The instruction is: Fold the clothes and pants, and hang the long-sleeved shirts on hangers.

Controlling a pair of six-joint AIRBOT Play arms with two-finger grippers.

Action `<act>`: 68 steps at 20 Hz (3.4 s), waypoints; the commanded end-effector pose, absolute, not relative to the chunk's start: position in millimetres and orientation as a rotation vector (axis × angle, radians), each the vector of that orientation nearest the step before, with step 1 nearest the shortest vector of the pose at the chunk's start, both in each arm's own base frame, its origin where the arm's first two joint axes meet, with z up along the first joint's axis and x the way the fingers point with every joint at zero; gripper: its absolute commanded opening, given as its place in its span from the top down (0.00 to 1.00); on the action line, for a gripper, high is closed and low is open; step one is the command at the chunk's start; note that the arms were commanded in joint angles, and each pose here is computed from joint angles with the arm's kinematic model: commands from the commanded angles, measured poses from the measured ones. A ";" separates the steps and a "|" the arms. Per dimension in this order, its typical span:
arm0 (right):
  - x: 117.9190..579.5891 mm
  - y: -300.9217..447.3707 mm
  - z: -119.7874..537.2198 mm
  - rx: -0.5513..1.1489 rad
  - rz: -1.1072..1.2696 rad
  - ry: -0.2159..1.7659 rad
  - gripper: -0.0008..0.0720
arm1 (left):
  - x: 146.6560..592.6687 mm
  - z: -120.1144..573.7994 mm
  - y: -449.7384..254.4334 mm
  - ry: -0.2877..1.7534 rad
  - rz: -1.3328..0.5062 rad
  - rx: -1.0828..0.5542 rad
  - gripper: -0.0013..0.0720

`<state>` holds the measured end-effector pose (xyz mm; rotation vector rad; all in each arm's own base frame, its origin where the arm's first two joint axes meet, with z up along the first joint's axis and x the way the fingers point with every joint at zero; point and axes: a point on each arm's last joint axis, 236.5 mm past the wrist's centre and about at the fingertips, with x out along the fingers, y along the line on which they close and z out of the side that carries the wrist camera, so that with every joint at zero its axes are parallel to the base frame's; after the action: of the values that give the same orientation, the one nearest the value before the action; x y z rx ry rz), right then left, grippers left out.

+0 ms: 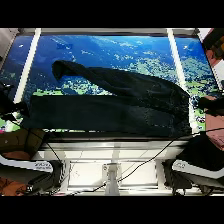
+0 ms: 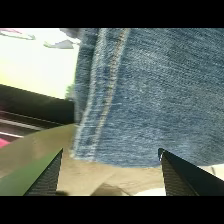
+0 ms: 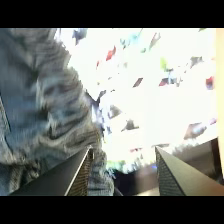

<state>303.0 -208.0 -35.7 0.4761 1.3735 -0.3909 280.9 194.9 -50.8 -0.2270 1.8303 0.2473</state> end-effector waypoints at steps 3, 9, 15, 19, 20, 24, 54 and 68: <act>322.3 -194.6 -37.6 0.877 -0.069 1.295 0.34 | 287.6 -44.7 208.7 1.800 0.285 -0.182 0.03; 314.0 -176.2 -90.0 0.803 0.063 1.447 0.14 | 292.9 -44.8 202.1 1.799 0.269 -0.158 0.03; 332.1 -173.5 -126.0 0.745 0.072 1.446 0.23 | 336.8 -33.4 177.7 1.713 0.173 0.001 0.04; 330.4 -160.3 -138.0 0.810 0.118 1.471 0.24 | 408.3 0.8 166.5 1.470 0.183 0.097 0.04; 332.2 -153.3 -137.7 0.837 0.142 1.470 0.24 | 425.5 5.2 160.9 1.406 0.189 0.103 0.04; 339.4 -136.5 -143.1 0.797 0.198 1.487 0.46 | 484.6 3.5 112.0 1.206 0.115 -0.007 0.04; 349.2 -141.0 -156.4 0.629 0.192 1.486 0.91 | 624.8 -57.4 120.8 0.787 0.163 -0.725 0.08; 349.0 -141.2 -156.4 0.630 0.191 1.486 0.91 | 669.7 -75.8 101.5 0.693 0.142 -0.662 0.31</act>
<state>367.8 -113.1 -134.7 0.7886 1.4052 0.2754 659.9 106.3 -80.4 -0.7355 0.7350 0.1635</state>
